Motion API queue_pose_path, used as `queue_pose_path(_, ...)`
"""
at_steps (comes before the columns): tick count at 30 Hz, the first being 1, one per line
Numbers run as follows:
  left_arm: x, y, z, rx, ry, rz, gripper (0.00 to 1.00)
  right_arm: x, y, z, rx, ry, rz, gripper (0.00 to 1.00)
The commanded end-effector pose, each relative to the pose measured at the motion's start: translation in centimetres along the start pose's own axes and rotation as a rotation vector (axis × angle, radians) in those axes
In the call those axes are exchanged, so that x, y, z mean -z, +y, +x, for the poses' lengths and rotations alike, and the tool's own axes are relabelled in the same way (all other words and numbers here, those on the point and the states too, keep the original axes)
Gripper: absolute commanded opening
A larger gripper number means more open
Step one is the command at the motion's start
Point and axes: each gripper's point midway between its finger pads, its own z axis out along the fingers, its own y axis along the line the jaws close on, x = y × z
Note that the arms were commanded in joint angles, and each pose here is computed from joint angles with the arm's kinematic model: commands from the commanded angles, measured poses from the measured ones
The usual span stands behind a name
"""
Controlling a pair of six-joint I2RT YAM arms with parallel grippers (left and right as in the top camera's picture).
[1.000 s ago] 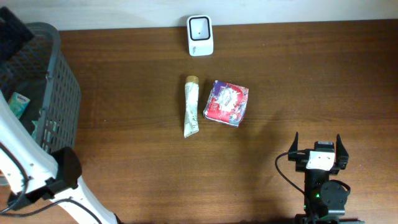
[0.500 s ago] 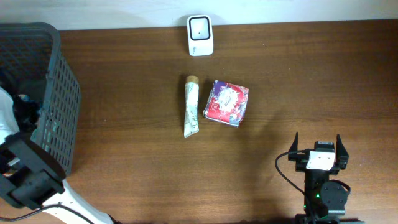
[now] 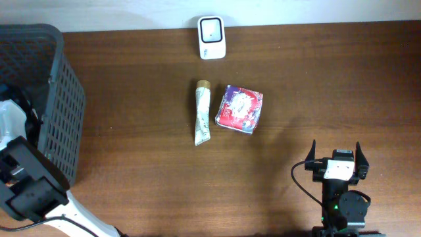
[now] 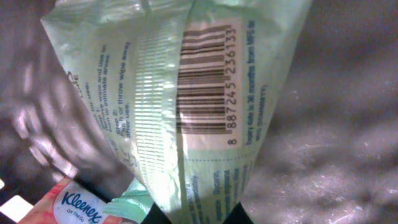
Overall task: Scan the item barcode
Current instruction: 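Reach the left gripper into the basket and grasp the mint wipes pack, then place the mint wipes pack on the table beside the tube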
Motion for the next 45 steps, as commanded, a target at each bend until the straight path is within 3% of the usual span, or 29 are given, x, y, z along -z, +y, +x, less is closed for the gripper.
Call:
queue_pose_path(1, 3.8, 1.0, -1.8, 0.143, -0.077, 0.012, 0.0, 0.0, 0.0, 0.4, 0.001, 0.008, 0.008, 0.98)
queue_pose_path(5, 21.5, 0.7, -6.3, 0.358, -0.484, 0.375, 0.0, 0.0, 0.0, 0.4, 0.001, 0.008, 0.008, 0.99)
queue_pose_path(7, 30.8, 1.2, -5.6, 0.398, -0.703, 0.533, 0.0, 0.0, 0.0, 0.4, 0.001, 0.008, 0.008, 0.98)
queue_pose_path(10, 41.2, -2.0, -1.3, 0.215, -0.905, 0.833, 0.0, 0.0, 0.0, 0.4, 0.001, 0.008, 0.008, 0.98)
queue_pose_path(13, 46.8, -9.8, 3.5, -0.045, -0.891, 1.103, 0.0, 0.0, 0.0, 0.4, 0.001, 0.008, 0.008, 0.99)
queue_pose_path(17, 45.1, -20.2, 6.4, -0.391, -0.876, 0.922, 0.0, 0.0, 0.0, 0.4, 0.001, 0.008, 0.008, 0.99)
queue_pose_path(21, 38.0, -28.1, 10.5, -0.65, -0.644, 0.706, 0.0, 0.0, 0.0, 0.4, 0.001, 0.008, 0.008, 0.99)
queue_pose_path(24, 32.1, -30.7, 10.9, -0.701, -0.473, 0.549, 0.0, 0.0, 0.0, 0.4, 0.001, 0.008, 0.008, 0.99)
queue_pose_path(29, 21.3, -35.0, 11.9, -0.741, -0.115, 0.437, 0.0, 0.0, 0.0, 0.4, 0.001, 0.008, 0.008, 0.99)
queue_pose_path(32, 17.1, -36.6, 12.2, -0.683, 0.006, 0.395, 0.0, 0.0, 0.0, 0.4, 0.001, 0.008, 0.008, 0.99)
queue_pose_path(37, 12.8, -39.4, 13.9, -0.713, 0.095, 0.339, 0.04, 0.0, 0.0, 0.4, 0.001, 0.008, 0.008, 0.99)
queue_pose_path(39, 12.6, -40.1, 14.7, -0.737, 0.098, 0.333, 0.22, 0.0, 0.0, 0.4, 0.001, 0.008, 0.008, 0.99)
queue_pose_path(41, 12.7, -40.5, 15.3, -0.753, 0.096, 0.332, 0.56, 0.0, 0.0, 0.4, 0.001, 0.008, 0.008, 0.98)
queue_pose_path(43, 14.3, -40.2, 14.7, -0.746, 0.077, 0.345, 0.69, 0.0, 0.0, 0.4, 0.001, 0.008, 0.008, 0.98)
queue_pose_path(44, 16.1, -39.9, 14.0, -0.733, 0.051, 0.362, 0.71, 0.0, 0.0, 0.4, 0.001, 0.008, 0.008, 0.99)
queue_pose_path(45, 20.3, -38.8, 12.4, -0.705, -0.024, 0.409, 0.73, 0.0, 0.0, 0.4, 0.001, 0.008, 0.008, 0.99)
